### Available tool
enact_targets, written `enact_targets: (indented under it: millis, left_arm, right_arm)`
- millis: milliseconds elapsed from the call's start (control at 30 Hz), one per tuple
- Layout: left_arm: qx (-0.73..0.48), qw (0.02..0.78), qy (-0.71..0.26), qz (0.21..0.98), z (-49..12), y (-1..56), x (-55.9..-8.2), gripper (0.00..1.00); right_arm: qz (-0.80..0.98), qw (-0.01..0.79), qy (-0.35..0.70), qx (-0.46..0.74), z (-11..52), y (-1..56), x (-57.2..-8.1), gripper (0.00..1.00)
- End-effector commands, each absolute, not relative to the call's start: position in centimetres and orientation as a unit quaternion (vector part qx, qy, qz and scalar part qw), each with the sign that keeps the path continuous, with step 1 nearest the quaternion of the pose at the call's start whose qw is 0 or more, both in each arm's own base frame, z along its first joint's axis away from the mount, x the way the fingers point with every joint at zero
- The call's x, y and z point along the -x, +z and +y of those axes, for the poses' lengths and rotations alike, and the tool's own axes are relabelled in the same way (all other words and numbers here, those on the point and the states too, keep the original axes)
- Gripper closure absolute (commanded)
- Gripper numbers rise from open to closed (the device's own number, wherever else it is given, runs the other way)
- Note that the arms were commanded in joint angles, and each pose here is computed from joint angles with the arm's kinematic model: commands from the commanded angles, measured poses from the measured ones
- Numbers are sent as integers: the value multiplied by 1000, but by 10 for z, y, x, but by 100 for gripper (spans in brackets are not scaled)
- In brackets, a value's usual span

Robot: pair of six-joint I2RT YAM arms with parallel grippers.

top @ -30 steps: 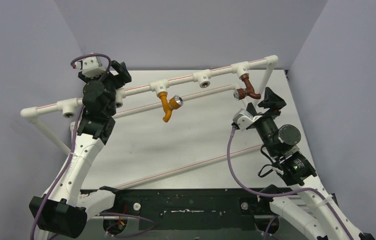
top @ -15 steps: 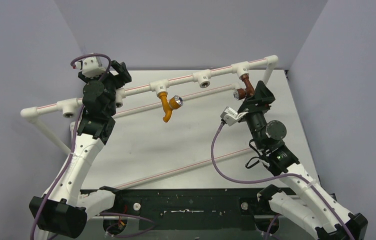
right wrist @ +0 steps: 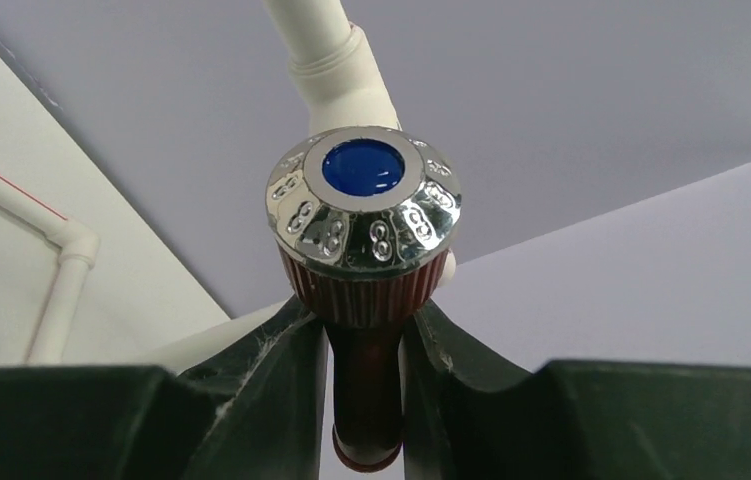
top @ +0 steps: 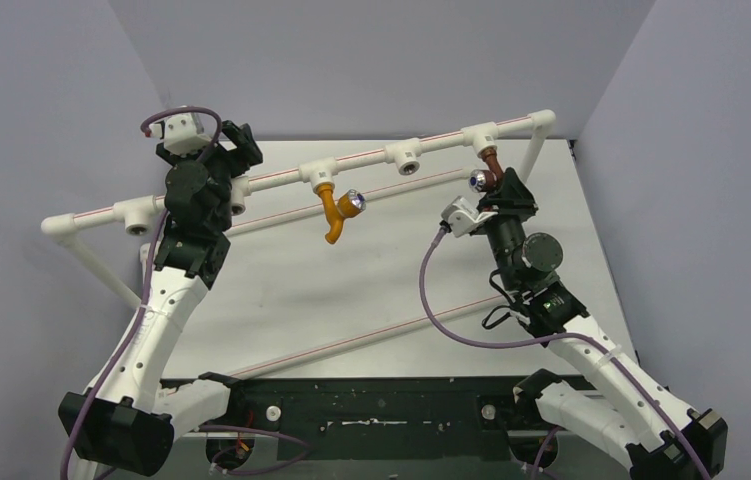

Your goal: Install the water faucets

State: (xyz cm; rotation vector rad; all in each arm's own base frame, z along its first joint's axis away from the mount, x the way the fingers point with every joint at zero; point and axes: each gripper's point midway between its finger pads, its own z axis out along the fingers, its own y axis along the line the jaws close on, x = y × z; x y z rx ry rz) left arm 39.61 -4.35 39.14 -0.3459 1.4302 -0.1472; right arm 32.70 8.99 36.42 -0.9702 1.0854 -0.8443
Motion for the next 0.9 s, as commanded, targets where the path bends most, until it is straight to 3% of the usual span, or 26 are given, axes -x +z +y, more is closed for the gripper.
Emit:
enact_targets:
  millis: [0, 300, 633, 867]
  left_arm:
    - [120, 606, -28, 786, -55, 272, -387, 22]
    - [119, 606, -29, 786, -56, 273, -387, 22]
    - [120, 607, -28, 785, -55, 274, -386, 22]
    - [119, 609, -30, 784, -55, 275, -385, 22]
  right_arm:
    - [488, 784, -278, 264, 81, 420, -315, 100]
    - [535, 844, -33, 24, 75, 427, -305, 100]
    - [552, 765, 213, -254, 74, 410, -305, 100]
    - [529, 694, 336, -354, 86, 399, -305, 100]
